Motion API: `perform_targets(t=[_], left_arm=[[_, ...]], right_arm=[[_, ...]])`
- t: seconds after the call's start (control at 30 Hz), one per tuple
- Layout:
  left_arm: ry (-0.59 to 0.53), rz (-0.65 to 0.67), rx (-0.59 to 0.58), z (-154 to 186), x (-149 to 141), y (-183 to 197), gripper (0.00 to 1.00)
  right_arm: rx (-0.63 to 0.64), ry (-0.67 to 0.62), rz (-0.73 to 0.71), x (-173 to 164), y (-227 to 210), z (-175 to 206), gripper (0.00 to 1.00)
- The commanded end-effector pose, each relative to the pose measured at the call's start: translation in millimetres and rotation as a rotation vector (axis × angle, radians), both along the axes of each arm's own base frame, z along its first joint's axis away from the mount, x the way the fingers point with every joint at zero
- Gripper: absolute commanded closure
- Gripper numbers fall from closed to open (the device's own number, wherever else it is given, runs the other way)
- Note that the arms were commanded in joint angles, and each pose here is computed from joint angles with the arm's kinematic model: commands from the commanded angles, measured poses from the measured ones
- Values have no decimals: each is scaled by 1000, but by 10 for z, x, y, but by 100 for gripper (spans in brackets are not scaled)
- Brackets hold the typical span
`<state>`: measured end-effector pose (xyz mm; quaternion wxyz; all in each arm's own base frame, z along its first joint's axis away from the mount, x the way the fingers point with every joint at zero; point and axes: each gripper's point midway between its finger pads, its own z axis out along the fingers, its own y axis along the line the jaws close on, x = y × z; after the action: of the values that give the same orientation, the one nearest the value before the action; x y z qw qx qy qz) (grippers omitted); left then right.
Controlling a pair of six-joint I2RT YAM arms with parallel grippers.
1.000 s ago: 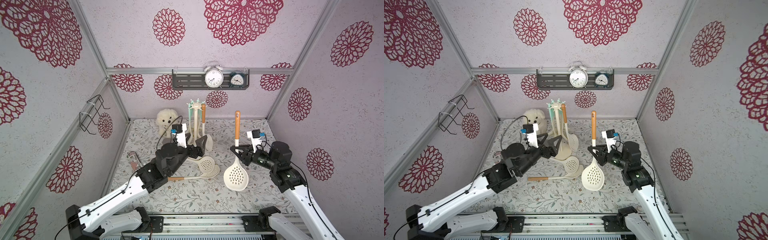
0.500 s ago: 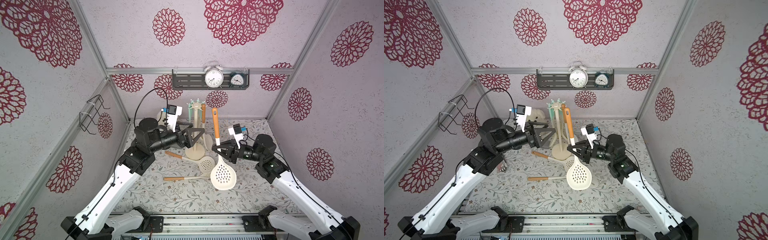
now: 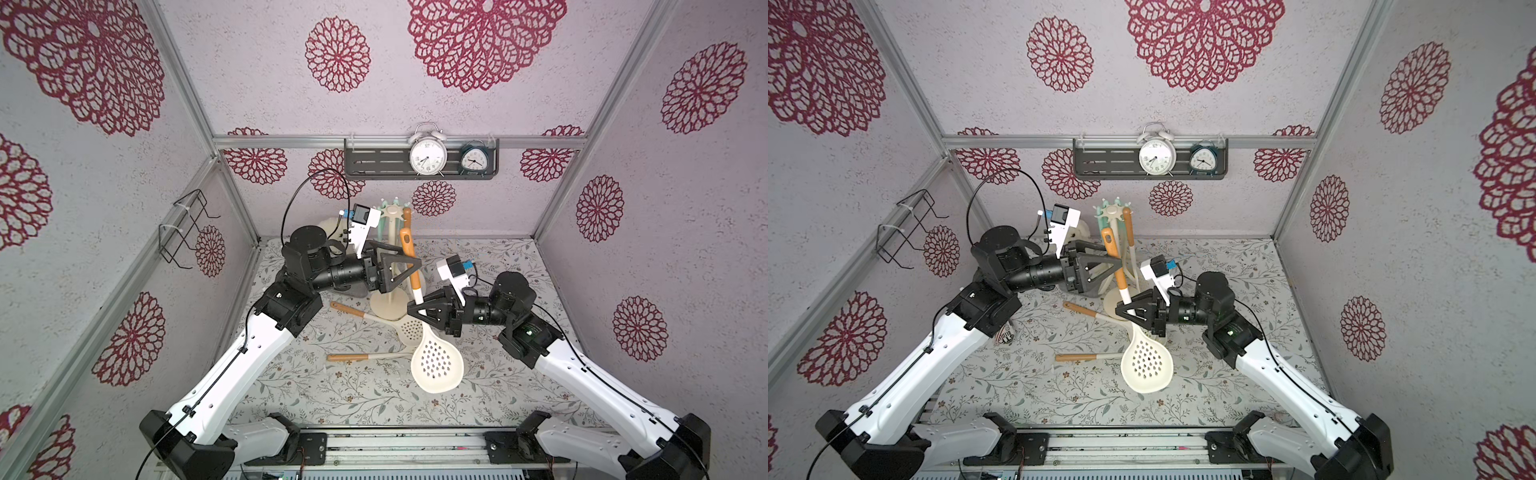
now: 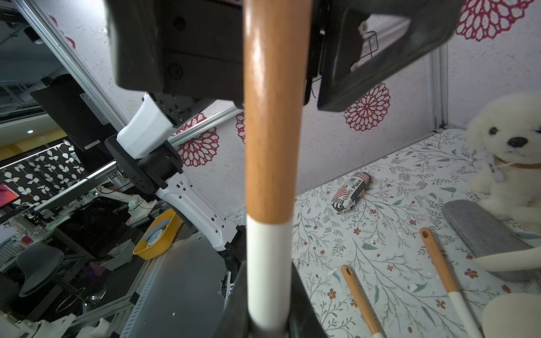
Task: Hang the skimmer on the kitchen utensil rack
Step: Adjust the skimmer.
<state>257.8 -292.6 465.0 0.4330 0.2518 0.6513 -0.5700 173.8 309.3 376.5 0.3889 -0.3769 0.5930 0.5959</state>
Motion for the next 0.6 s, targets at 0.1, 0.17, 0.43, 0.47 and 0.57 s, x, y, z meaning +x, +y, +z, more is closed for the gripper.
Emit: perform_targets(t=[0.1,0.17,0.43,0.47,0.57], left_arm=[[-86,-12,-67,295,-5,43,27],[-86,-19,-75,313,5,37,37],[-68,0,-72,246,45,46,100],[-56,35,-59,205,84,72,100],[-28,165,-21,110,181,201,100]], right_arm=[[65,-71,64,-216,-22,298,100],[61,-65,71,-234,-19,284,100],[50,-75,-1,-156,-47,280,100],[42,-78,-66,-65,-70,280,88],[46,-108,-297,228,-200,325,30]])
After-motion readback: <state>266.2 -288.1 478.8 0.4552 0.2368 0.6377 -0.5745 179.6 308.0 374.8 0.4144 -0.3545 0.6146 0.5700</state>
